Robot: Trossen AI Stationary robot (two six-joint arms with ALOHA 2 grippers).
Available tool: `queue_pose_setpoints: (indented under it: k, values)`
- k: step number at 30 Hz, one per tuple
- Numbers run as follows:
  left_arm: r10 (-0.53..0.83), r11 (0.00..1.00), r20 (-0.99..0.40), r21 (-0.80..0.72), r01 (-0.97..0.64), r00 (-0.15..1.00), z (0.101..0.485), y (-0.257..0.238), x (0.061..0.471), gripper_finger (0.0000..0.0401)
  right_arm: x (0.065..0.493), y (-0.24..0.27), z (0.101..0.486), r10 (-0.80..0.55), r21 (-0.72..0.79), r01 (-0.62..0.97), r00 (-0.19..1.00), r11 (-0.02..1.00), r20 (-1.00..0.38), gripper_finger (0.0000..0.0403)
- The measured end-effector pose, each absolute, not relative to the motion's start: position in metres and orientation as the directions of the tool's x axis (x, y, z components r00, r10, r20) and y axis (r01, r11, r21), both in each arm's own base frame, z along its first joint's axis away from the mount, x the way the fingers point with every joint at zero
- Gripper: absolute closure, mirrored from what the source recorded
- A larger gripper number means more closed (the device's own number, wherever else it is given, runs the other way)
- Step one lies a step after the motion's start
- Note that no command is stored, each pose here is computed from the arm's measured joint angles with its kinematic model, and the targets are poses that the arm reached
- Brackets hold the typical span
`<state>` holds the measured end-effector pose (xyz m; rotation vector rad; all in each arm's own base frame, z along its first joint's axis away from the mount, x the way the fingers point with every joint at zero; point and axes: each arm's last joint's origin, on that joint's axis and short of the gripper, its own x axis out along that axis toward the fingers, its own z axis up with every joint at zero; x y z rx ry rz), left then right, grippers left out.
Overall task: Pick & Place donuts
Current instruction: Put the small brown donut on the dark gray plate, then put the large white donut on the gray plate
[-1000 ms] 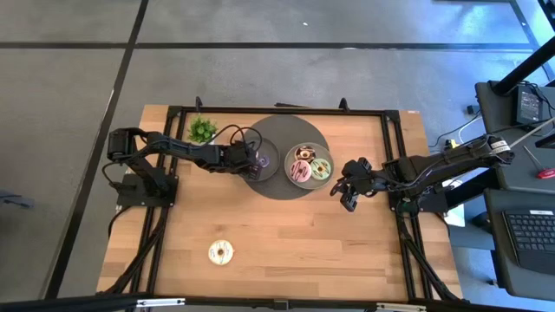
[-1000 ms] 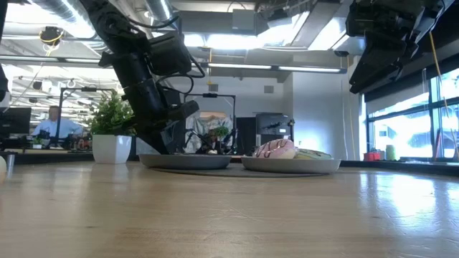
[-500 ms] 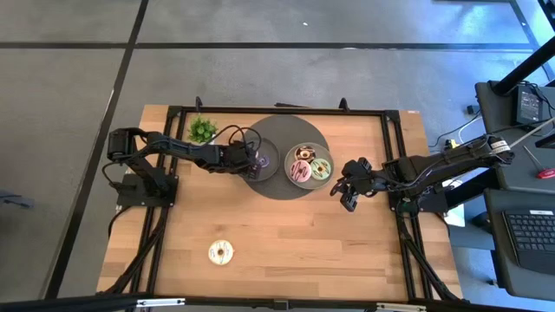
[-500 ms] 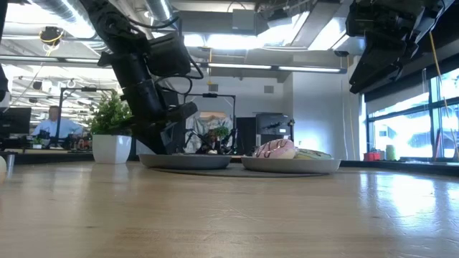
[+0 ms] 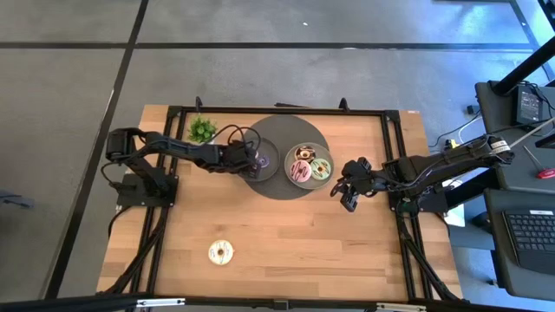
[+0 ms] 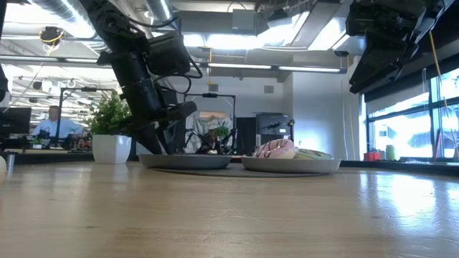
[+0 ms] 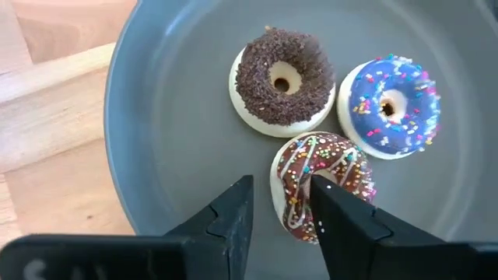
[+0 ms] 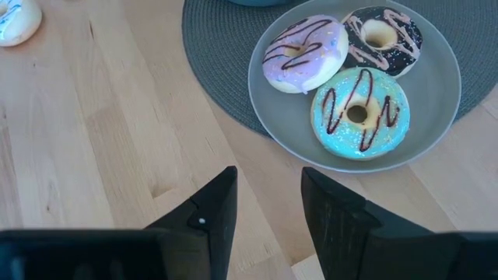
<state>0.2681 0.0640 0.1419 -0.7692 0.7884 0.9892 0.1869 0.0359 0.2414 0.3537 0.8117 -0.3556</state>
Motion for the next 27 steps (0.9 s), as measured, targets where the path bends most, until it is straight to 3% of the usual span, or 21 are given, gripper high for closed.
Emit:
queue_pose_setpoints:
  k: [7, 10, 13, 15, 18, 20, 27]
  values:
    - [0.472, 0.403, -0.780, -0.224, -0.888, 0.411, 0.170, 0.062, 0.263, 0.0278, 0.187, 0.036, 0.241, -0.171, 0.169, 0.437, 0.637, 0.884, -0.752, 0.0257]
    - [0.470, 0.532, -0.717, -0.237, -0.813, 0.516, 0.194, 0.054, 0.260, 0.0281, 0.187, 0.036, 0.241, -0.171, 0.169, 0.437, 0.637, 0.883, -0.752, 0.0257]
    - [0.340, 0.724, -0.652, -0.279, -0.631, 0.678, 0.220, 0.033, 0.257, 0.0282, 0.187, 0.036, 0.242, -0.171, 0.170, 0.436, 0.638, 0.884, -0.751, 0.0257]
    - [0.174, 0.826, -0.617, -0.332, -0.455, 0.767, 0.233, 0.015, 0.254, 0.0282, 0.187, 0.036, 0.242, -0.170, 0.170, 0.434, 0.640, 0.885, -0.749, 0.0257]
    - [-0.101, 0.891, -0.567, -0.417, -0.179, 0.818, 0.246, -0.018, 0.249, 0.0283, 0.188, 0.036, 0.242, -0.176, 0.170, 0.436, 0.645, 0.884, -0.744, 0.0257]
    - [-0.209, 0.899, -0.558, -0.433, -0.067, 0.803, 0.248, -0.042, 0.245, 0.0282, 0.189, 0.036, 0.243, -0.198, 0.162, 0.447, 0.653, 0.880, -0.731, 0.0257]
    - [-0.224, 0.936, -0.615, -0.351, -0.009, 0.756, 0.233, -0.111, 0.230, 0.0283, 0.193, 0.035, 0.247, -0.243, 0.167, 0.469, 0.692, 0.867, -0.680, 0.0257]
